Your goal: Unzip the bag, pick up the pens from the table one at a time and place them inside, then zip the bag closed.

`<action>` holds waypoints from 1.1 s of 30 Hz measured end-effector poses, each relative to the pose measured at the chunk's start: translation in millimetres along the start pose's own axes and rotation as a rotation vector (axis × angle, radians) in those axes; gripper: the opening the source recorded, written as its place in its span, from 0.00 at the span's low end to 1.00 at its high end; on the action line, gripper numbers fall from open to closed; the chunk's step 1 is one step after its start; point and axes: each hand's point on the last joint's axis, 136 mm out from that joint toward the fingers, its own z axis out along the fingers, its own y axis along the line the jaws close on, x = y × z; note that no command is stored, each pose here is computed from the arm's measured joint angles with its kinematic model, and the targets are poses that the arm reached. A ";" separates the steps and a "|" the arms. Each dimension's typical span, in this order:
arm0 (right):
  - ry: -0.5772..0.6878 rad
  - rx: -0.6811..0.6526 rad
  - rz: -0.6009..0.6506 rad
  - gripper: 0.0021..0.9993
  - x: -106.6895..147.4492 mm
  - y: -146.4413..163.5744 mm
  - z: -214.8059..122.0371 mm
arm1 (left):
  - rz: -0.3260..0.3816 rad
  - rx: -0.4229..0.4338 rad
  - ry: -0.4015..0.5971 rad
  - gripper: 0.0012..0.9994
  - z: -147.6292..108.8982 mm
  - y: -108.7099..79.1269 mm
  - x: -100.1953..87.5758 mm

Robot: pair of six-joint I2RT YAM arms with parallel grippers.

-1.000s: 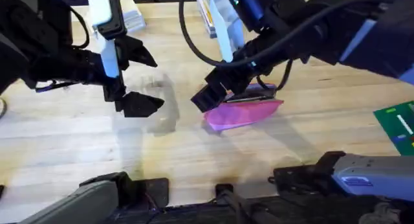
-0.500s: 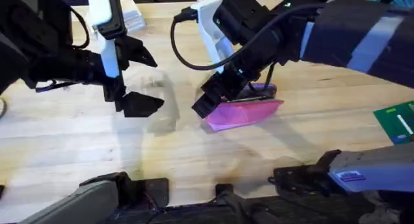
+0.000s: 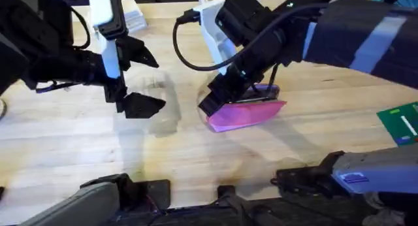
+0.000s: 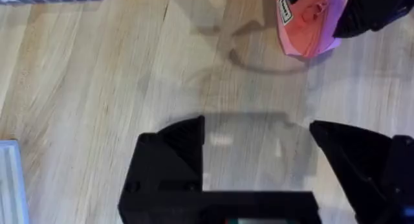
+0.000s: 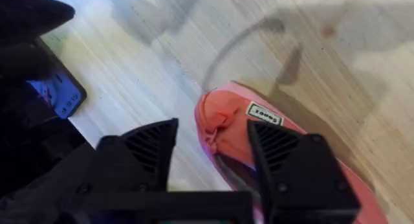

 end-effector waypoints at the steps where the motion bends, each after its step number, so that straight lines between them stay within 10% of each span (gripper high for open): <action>1: 0.000 0.000 -0.001 0.64 -0.1 0.0 0.0 | 0.000 0.000 0.000 0.99 0.0 0.0 0.0; 12: -0.003 0.002 -0.008 0.04 -0.8 -0.5 0.1 | 0.000 0.000 0.000 0.99 0.0 0.0 0.0; 33: -0.111 0.019 0.092 0.03 -25.4 -16.8 -6.1 | -0.015 0.017 -0.002 0.99 0.0 -4.5 -0.1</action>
